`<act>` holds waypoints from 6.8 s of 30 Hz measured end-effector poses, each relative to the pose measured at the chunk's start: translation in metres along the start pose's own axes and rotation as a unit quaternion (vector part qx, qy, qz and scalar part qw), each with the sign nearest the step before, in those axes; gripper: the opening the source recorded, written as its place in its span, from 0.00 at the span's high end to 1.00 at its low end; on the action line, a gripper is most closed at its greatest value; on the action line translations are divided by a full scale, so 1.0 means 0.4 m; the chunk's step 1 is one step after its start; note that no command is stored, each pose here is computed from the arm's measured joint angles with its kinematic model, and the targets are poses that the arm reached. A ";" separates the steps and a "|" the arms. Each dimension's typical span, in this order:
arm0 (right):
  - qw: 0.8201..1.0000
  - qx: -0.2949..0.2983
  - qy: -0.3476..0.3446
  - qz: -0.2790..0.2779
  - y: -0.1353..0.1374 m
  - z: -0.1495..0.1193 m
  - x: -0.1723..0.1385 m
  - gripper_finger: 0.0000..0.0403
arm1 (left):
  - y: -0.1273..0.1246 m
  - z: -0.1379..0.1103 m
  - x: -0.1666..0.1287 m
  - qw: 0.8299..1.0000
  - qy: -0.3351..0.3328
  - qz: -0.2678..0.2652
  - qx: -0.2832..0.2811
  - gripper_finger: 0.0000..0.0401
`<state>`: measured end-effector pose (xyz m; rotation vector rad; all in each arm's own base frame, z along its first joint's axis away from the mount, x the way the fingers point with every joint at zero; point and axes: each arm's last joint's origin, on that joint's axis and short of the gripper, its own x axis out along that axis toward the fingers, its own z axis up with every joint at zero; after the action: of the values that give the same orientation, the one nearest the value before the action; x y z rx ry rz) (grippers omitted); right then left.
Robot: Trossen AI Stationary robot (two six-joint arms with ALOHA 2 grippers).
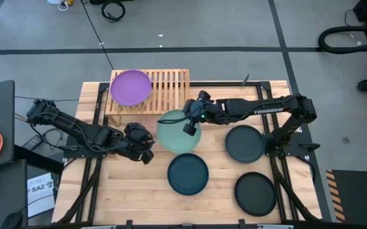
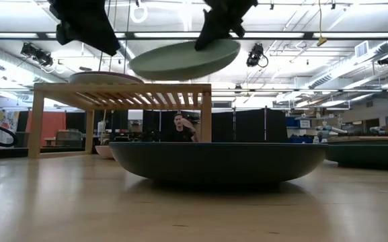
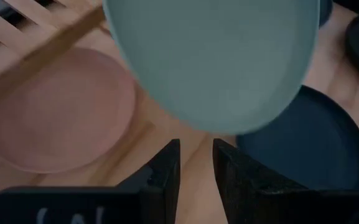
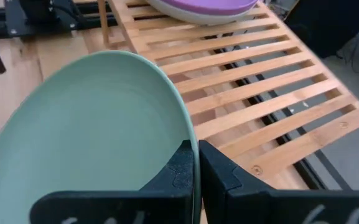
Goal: Place and stack plates onto a shelf
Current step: Put the light green plate on the shelf, then stack the black plate on the top of the light green plate on the shelf
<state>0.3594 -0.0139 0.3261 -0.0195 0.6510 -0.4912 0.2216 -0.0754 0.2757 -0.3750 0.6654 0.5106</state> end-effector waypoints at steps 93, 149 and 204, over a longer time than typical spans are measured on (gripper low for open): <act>0.952 0.292 -0.073 -0.053 -0.437 0.000 0.258 0.55 | -0.011 -0.012 -0.002 0.993 0.083 -0.078 0.039 0.75; 0.931 0.079 0.149 0.324 0.025 -0.061 -0.320 0.52 | -0.010 -0.009 -0.002 0.994 0.071 -0.067 0.039 0.75; 0.816 0.249 0.519 -0.059 0.552 -0.531 -0.248 0.52 | -0.016 -0.004 -0.002 0.990 0.054 -0.083 0.096 0.75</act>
<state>0.2624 0.2542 0.1763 0.7651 1.5809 -0.7806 0.2240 -0.0817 0.2762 -0.2759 0.7739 0.2661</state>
